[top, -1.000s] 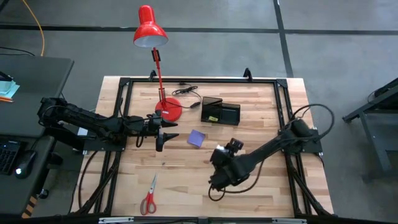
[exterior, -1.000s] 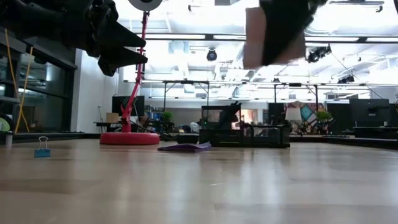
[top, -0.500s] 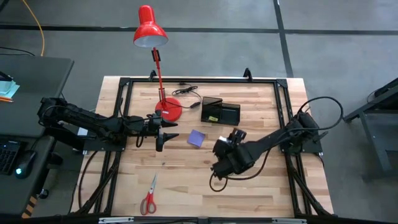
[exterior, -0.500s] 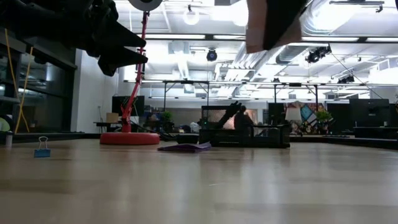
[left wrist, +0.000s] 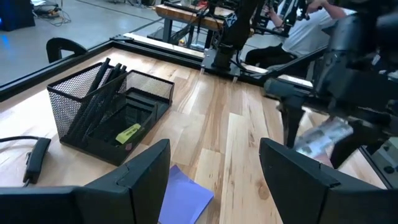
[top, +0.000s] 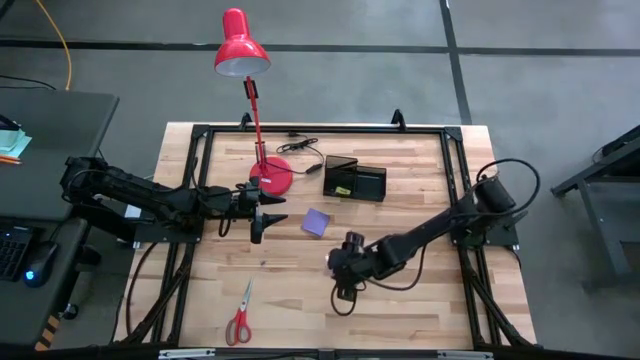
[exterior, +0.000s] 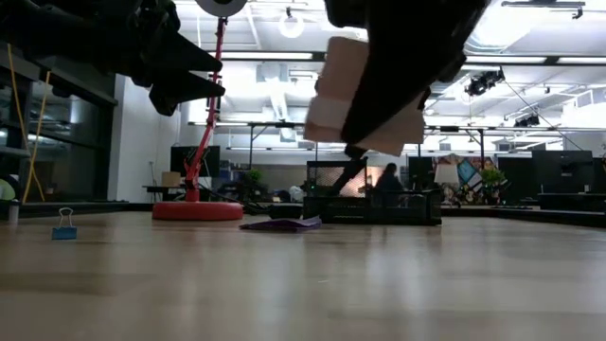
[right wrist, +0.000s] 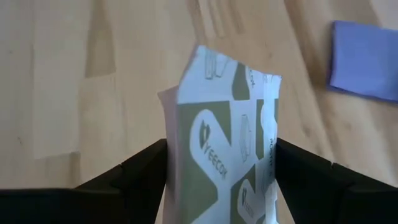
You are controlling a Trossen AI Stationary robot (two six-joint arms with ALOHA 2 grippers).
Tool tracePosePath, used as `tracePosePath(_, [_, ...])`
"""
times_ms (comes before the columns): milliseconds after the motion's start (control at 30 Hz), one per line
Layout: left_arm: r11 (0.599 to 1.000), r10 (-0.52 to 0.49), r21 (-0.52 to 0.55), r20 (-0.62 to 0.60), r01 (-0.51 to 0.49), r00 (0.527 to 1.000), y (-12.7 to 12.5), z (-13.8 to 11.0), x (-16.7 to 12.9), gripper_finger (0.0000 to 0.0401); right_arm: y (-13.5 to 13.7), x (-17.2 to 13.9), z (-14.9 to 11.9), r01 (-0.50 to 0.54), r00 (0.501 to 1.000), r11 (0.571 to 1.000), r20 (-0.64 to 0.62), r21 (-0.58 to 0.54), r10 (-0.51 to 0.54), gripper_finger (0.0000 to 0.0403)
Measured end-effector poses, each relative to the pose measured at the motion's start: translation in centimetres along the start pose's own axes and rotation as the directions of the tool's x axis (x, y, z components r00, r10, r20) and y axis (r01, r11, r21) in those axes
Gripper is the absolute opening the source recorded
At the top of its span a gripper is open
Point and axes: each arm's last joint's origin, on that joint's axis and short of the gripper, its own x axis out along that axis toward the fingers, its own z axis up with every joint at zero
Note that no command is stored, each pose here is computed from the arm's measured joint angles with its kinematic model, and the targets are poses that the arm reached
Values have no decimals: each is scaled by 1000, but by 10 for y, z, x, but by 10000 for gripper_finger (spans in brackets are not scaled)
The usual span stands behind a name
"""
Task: Pick and place office supplies into organizer
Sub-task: Put the white sticky notes into the black desk organizer
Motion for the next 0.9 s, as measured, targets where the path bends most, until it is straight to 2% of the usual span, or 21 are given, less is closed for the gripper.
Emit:
tracePosePath(133, [1000, 0, 0, 0, 0, 1000, 0, 0, 0, 233, -17, -5, -10, 13, 1000, 1000, 7, 7, -13, 252])
tracePosePath(233, [1000, 0, 0, 0, 0, 1000, 0, 0, 0, 233, -32, -3, -21, -58, 998, 998, 24, 21, 57, 244])
tracePosePath(333, [1000, 0, 0, -1, 0, 1000, 0, 0, 0, 233, -49, -7, -30, -80, 996, 996, 40, 47, 78, 237])
tracePosePath(500, [1000, 0, 0, 0, 0, 1000, 0, 0, 0, 233, -85, -26, -42, 3, 1000, 997, 30, 72, -5, 231])
tracePosePath(667, [1000, 1, 1, -3, -1, 1000, 0, 0, 0, 233, -122, -46, -45, 176, 984, 982, -32, 72, -174, 231])
tracePosePath(900, [1000, 0, 0, -1, 0, 1000, 0, 0, 0, 233, -181, -47, -37, 225, 971, 972, -103, 62, -218, 231])
